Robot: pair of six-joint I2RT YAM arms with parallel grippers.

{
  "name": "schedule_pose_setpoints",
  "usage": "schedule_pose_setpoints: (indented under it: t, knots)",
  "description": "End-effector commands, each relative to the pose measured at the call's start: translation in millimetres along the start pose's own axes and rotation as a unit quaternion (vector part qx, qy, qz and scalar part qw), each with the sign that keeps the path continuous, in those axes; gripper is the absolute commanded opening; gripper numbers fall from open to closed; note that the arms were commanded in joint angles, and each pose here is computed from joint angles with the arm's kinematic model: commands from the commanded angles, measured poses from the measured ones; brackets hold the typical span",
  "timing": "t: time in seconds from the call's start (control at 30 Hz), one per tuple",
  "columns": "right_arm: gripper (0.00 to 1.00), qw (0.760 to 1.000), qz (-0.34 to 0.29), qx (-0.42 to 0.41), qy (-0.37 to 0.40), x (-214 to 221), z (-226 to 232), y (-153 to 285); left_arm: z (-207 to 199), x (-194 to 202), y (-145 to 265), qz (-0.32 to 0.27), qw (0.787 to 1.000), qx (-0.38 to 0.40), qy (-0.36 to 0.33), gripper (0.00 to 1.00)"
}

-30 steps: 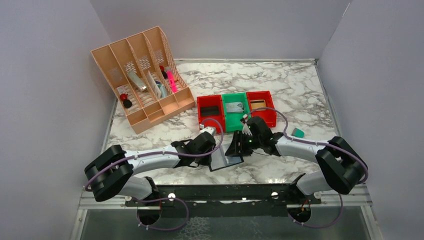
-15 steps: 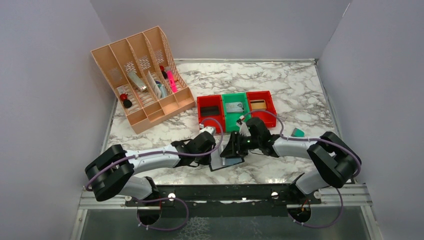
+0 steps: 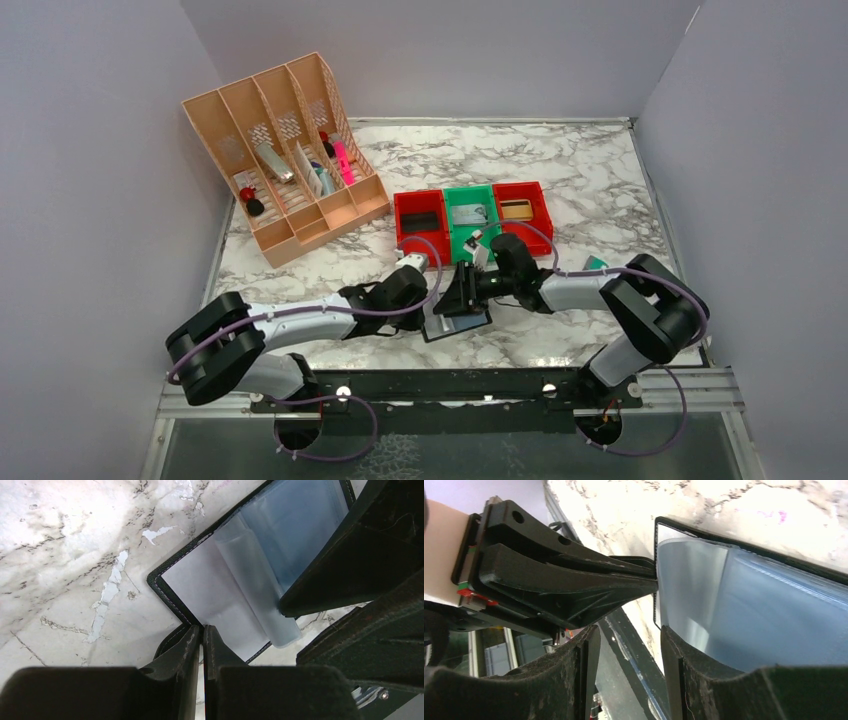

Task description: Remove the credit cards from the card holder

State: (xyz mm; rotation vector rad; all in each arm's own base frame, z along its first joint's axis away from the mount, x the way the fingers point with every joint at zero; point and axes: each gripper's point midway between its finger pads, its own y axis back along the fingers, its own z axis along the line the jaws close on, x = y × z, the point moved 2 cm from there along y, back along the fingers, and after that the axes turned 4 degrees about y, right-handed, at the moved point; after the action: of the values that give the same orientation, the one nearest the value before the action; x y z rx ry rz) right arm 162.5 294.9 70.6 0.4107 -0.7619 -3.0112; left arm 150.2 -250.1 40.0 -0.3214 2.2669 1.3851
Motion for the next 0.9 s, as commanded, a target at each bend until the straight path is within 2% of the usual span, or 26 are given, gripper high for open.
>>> schedule_pose_setpoints:
  t: [0.0,0.13,0.2,0.37,0.43,0.5,0.57,0.67,0.77,0.87]
  knots:
    - [0.52,0.998,0.007,-0.065,0.009,0,21,0,6,1,3,-0.01,1.0,-0.011,0.007,0.11]
    - [0.53,0.999,-0.031,-0.006,0.032,-11,19,10,9,2,5,-0.013,1.0,-0.016,0.011,0.11]
    - [0.54,0.999,-0.031,-0.006,0.042,-10,24,17,10,2,5,-0.015,1.0,-0.016,0.013,0.11]
    - [0.54,0.986,0.035,-0.154,0.047,12,62,28,8,-1,6,-0.021,1.0,-0.013,0.012,0.11]
    - [0.53,0.986,0.022,-0.158,0.047,8,64,29,9,0,6,-0.02,1.0,-0.014,0.012,0.11]
    - [0.52,0.994,-0.019,-0.096,0.045,-7,50,25,9,1,7,-0.019,1.0,-0.013,0.014,0.1]
    - [0.52,0.997,-0.054,0.036,0.031,-19,18,27,10,1,8,-0.019,1.0,-0.012,0.014,0.11]
    - [0.52,0.978,-0.081,0.191,0.028,-24,-24,46,11,1,10,-0.023,1.0,-0.013,0.014,0.1]
    - [0.53,0.964,-0.1,0.245,0.038,-24,-39,58,10,-1,10,-0.026,1.0,-0.012,0.013,0.11]
    - [0.53,0.968,-0.087,0.234,0.04,-18,-40,56,7,-2,9,-0.024,1.0,-0.009,0.01,0.1]
